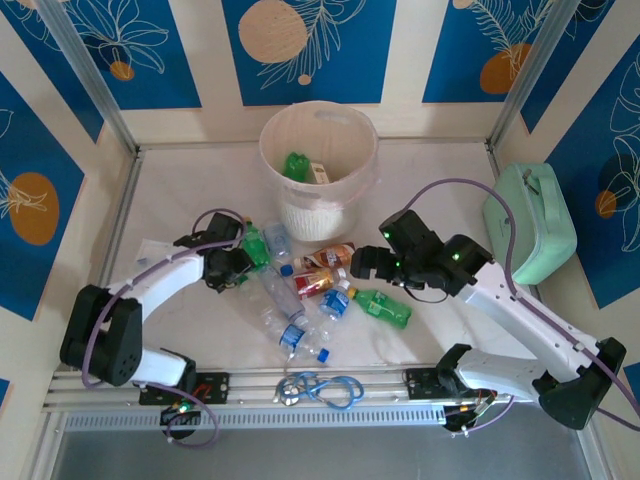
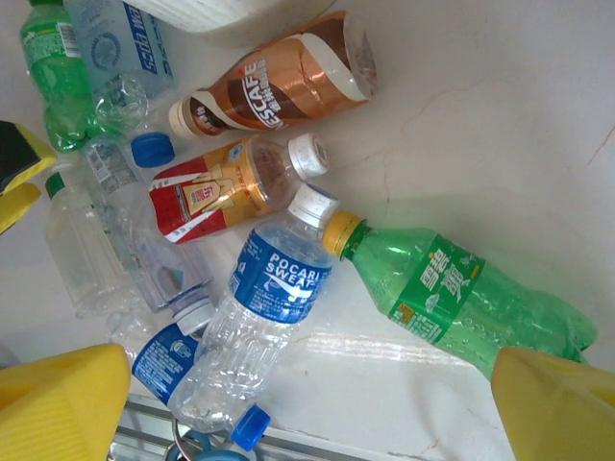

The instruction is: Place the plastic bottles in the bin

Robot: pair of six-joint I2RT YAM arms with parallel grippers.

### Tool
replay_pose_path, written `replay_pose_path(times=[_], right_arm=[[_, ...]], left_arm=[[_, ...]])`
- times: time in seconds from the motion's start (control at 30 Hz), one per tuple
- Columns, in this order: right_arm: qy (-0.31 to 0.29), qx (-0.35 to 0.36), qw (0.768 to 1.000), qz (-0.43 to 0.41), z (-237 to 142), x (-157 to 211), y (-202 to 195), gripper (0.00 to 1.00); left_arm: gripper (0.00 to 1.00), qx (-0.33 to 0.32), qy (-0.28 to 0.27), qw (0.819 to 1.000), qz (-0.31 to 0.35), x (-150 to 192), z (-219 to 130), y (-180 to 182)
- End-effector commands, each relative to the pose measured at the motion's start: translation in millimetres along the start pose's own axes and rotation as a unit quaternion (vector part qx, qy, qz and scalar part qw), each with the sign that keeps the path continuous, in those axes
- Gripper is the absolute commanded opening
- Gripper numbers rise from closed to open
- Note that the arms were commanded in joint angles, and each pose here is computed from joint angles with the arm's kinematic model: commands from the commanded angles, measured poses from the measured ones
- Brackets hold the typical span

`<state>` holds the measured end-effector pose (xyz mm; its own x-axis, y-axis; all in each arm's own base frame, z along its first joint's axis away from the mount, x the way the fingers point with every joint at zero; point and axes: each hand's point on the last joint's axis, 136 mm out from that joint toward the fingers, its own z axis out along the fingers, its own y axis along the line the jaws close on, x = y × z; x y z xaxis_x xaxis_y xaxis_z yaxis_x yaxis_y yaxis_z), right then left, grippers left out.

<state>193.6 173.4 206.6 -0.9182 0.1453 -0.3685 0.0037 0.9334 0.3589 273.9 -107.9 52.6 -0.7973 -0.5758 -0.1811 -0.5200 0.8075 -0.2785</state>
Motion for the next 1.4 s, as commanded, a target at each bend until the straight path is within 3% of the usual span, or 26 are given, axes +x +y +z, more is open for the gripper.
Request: replay_pose_path(times=[0.0,0.37,0.7,0.93,1.17,1.27,1.37], right_arm=[[-0.004,0.008,1.0,0.007,-9,-1,2,0.97],[0.0,0.01,1.0,-0.006,-9,-1,14,0.97],[-0.008,0.008,1.0,-0.005,-19,-1,15,0.97],[-0.02,-0.026,0.999,-0.013,-34,-4,31,0.96],[-0.013,-0.147,0.989,-0.032,-54,-6,84,0.96],[-0.005,-0.216,0.976,-0.031,-66,-6,111,0.97],[0.007,-0.266,0.964,-0.026,-75,-7,132,0.97]], left_arm=[[0.62,-0.004,-0.001,1.0,-0.018,-1,10,3],[0.58,-0.035,0.01,0.999,-0.018,5,24,16],[0.42,-0.034,0.006,0.999,-0.018,4,22,18],[0.34,-0.012,-0.017,1.0,-0.014,-3,-2,13],[0.32,0.107,-0.106,0.988,-0.023,-34,-76,-19],[0.32,0.208,-0.134,0.968,-0.039,-48,-118,-46],[0.27,0.32,-0.143,0.934,-0.075,-61,-162,-76]])
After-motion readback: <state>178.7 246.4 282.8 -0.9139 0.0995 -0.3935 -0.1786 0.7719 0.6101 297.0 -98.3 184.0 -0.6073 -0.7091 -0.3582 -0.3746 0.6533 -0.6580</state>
